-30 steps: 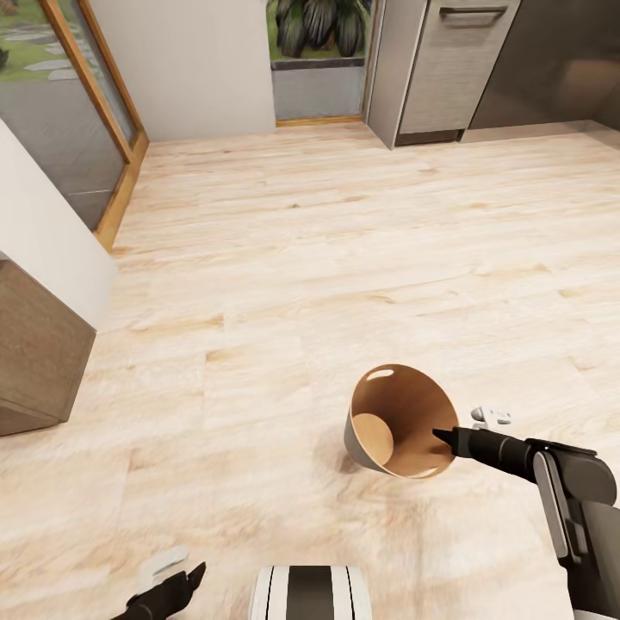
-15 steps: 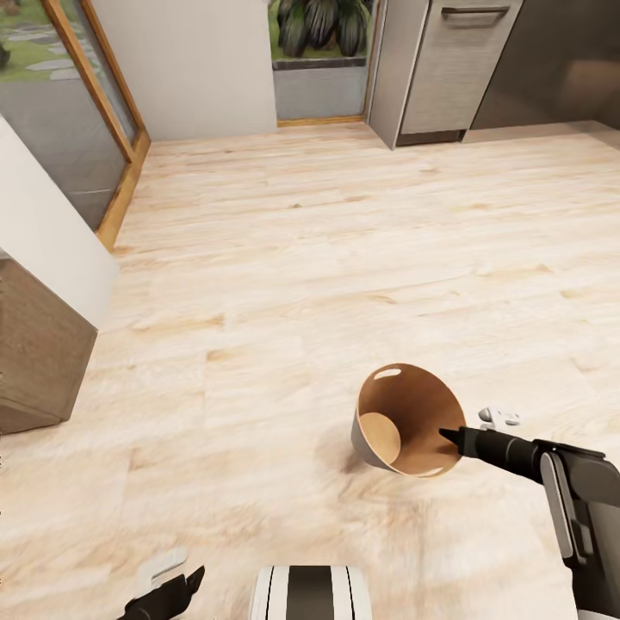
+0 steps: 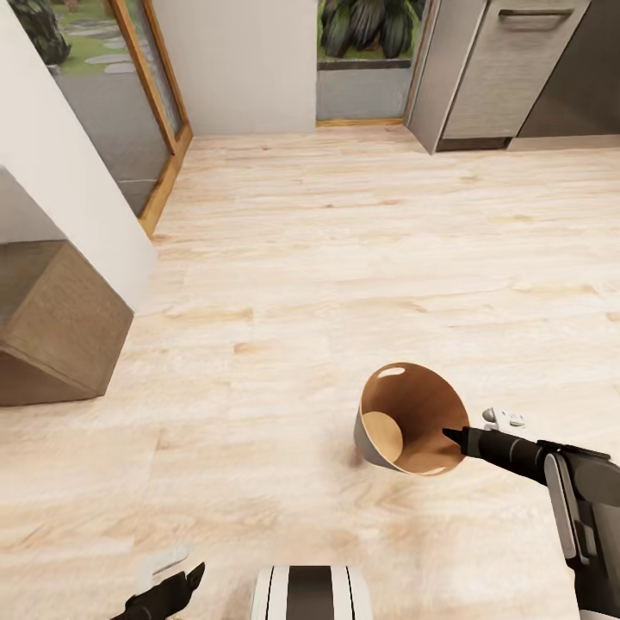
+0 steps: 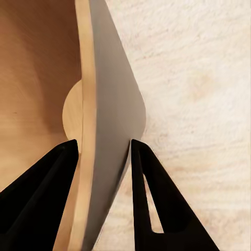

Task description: Put the three can of soda from the living room inside the tash can in the kitchen.

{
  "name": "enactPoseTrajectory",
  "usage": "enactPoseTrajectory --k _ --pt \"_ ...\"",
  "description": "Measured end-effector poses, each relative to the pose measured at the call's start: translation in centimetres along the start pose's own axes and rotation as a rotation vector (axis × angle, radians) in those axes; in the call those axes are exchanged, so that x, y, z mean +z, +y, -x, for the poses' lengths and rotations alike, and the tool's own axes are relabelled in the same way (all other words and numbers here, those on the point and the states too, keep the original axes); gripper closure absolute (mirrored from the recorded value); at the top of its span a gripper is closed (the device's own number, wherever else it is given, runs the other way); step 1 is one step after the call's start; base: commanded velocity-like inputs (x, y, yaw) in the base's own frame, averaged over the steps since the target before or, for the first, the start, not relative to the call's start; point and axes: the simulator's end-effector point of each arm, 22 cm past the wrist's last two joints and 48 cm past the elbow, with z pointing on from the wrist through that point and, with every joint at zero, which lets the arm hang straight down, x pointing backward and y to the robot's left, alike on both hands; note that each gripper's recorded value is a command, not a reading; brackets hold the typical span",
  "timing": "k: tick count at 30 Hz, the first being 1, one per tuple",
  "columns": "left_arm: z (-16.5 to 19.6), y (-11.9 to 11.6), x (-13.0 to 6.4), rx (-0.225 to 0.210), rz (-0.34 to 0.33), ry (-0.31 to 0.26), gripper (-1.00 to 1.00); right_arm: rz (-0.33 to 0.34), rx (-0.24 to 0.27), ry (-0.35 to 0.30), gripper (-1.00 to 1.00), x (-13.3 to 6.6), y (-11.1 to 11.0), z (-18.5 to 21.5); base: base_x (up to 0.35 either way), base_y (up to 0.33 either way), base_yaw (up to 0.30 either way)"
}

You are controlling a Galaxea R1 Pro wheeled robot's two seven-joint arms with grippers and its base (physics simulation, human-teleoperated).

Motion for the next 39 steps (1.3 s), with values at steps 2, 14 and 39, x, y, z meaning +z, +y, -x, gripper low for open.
enactPoseTrajectory --k 2,14,39 --pt "0.0 0.0 0.0 0.0 0.0 -0.001 -1.0 -0.001 -0.001 0.0 1.0 0.0 0.0 0.0 0.0 0.0 0.253" --pt "0.3 -0.1 -0.1 0.0 -0.003 -0.009 -1.0 -0.004 -0.003 -0.009 1.0 -0.3 0.0 0.3 0.0 0.0 0.196" --pt "1.4 -0.6 -0.6 0.003 -0.013 -0.037 -1.0 0.0 -0.007 -0.043 1.0 -1.6 0.4 1.5 0.0 0.0 0.157"
